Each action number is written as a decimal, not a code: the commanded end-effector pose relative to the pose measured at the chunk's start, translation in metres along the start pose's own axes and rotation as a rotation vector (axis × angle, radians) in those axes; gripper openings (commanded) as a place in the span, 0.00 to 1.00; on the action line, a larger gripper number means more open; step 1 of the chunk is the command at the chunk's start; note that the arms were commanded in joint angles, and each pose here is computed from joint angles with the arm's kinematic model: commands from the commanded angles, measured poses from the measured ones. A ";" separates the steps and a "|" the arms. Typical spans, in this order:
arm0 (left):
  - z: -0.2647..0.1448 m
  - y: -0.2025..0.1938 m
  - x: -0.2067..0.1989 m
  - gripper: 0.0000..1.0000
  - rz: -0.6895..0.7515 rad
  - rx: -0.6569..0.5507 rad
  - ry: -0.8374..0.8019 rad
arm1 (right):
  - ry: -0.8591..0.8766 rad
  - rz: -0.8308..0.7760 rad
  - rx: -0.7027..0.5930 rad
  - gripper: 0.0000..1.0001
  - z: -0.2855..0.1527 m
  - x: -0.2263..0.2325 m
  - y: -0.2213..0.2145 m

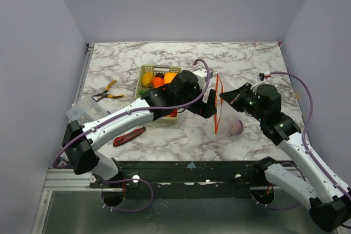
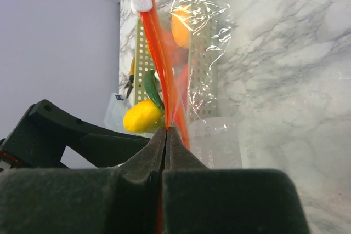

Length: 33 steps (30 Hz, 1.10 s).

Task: Place the food in the zip-top bag and seal the zipper
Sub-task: Place the fake vegetable in the zipper food storage bag, then pick up the fake fruit from the bin.

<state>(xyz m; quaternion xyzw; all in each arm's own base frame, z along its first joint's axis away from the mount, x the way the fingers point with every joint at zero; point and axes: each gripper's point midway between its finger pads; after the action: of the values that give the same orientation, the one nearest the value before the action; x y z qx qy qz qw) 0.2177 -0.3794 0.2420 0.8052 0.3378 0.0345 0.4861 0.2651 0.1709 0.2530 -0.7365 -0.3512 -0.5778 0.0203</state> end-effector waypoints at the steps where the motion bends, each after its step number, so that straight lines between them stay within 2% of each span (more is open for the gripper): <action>1: -0.005 0.009 0.006 0.83 -0.024 -0.017 0.005 | 0.027 -0.068 -0.022 0.00 -0.005 0.004 0.004; 5: -0.004 0.010 0.007 0.80 -0.069 -0.027 -0.027 | 0.002 -0.117 -0.028 0.00 -0.007 0.000 0.006; 9: -0.011 0.017 0.016 0.86 -0.089 -0.057 -0.017 | -0.043 -0.173 -0.046 0.00 -0.008 -0.009 0.012; 16: -0.027 0.009 0.066 0.89 -0.110 -0.056 0.105 | -0.105 -0.256 -0.068 0.00 -0.010 -0.021 0.019; 20: -0.044 -0.014 0.115 0.90 -0.077 0.006 0.272 | -0.119 -0.286 -0.070 0.00 -0.009 -0.024 0.020; 24: -0.066 -0.041 0.165 0.90 -0.046 0.130 0.513 | -0.130 -0.302 -0.068 0.00 -0.008 -0.027 0.020; 28: -0.087 -0.060 0.209 0.90 -0.098 0.231 0.762 | -0.133 -0.313 -0.061 0.00 -0.005 -0.029 0.019; 33: -0.103 -0.092 0.226 0.90 -0.177 0.293 0.874 | -0.135 -0.322 -0.051 0.00 -0.005 -0.029 0.018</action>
<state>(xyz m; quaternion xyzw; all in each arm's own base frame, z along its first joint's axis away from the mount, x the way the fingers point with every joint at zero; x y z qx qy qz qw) 0.3141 -0.1925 0.1757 0.7676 0.5352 0.2322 0.2656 0.2678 0.1429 0.2286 -0.7149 -0.4437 -0.5308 -0.1013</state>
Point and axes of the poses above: each gripper's point midway between its finger pads, its own z axis out along the fingers, its own x axis along the line the jaws close on, y = z × x, and after that the axes turned 10 degrees about z, right-handed
